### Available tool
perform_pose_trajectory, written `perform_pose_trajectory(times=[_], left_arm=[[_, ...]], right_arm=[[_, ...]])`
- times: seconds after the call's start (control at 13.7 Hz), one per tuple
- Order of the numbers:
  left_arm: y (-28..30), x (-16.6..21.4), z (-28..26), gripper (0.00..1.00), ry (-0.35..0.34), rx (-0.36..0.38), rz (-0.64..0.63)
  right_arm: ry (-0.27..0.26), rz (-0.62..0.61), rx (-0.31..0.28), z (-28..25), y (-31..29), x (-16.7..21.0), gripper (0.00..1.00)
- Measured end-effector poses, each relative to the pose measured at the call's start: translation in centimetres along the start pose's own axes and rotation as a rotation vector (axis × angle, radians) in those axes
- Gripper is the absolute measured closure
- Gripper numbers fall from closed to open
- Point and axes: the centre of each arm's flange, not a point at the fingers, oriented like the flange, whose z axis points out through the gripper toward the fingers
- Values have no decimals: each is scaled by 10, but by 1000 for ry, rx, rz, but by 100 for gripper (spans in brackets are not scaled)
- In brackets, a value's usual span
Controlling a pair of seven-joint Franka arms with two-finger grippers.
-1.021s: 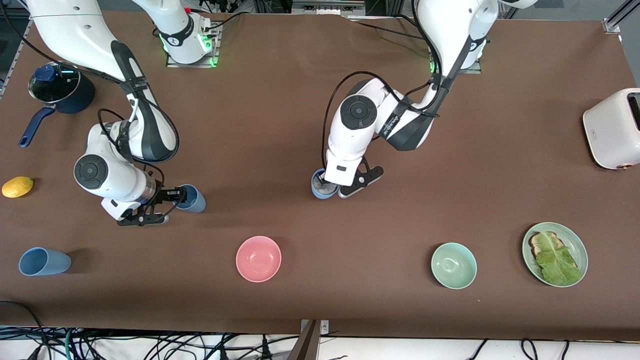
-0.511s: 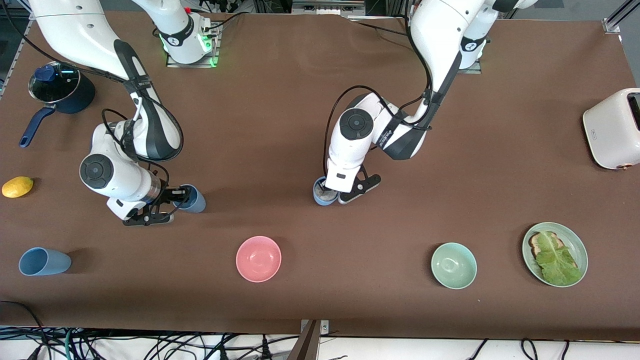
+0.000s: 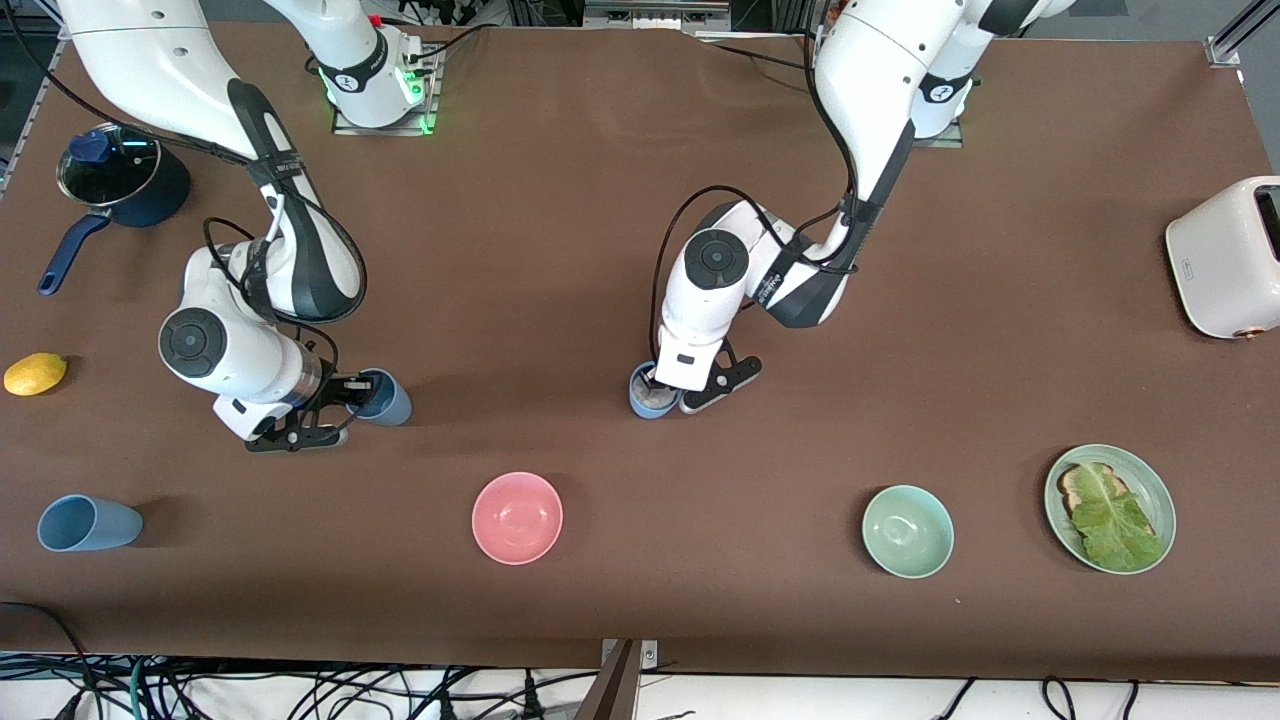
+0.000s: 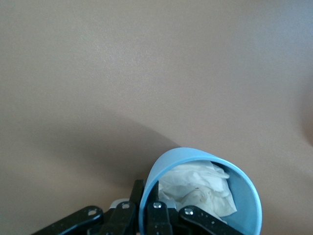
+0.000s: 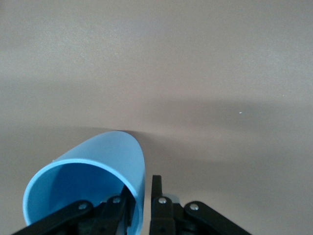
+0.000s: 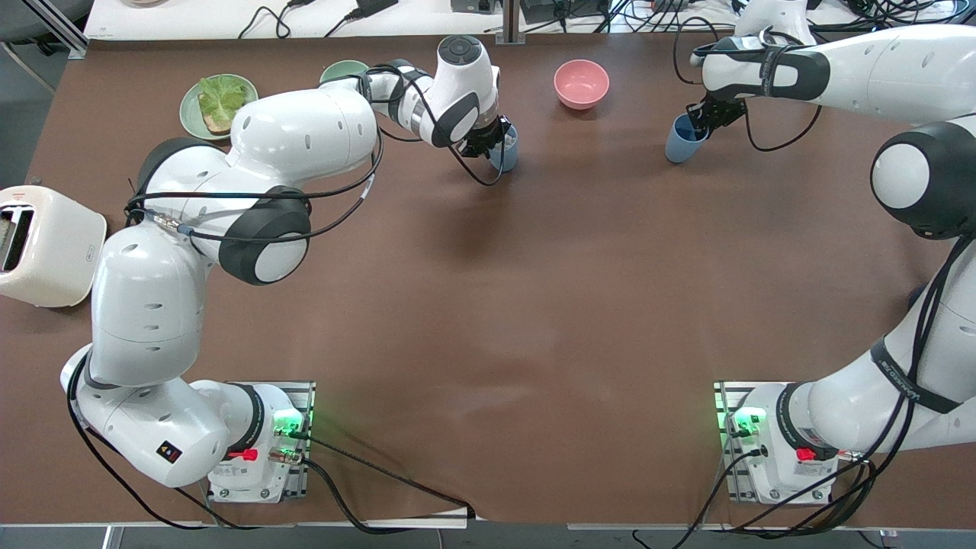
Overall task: Stack blue cups with both arms
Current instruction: 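Set the tissue cup mid-table with the left gripper while the right gripper lifts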
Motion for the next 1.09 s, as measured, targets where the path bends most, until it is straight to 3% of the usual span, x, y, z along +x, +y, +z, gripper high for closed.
perform_pose_trajectory(times=[0.15,0.73,0.8,1.09], left_arm=[[-1,1,2,86,2,2,7],[0,2,1,6,10,-9,24],[1,2,0,0,11,-13,27],[7,7,-23,0,30,-42,106]], right_arm=[[1,0,0,0,0,0,93],[-10,-1,1,-25,-1,9,95],[-18,-1,1,-35,-1,12,95],[-34,-13,6,-72,-9,21,95]])
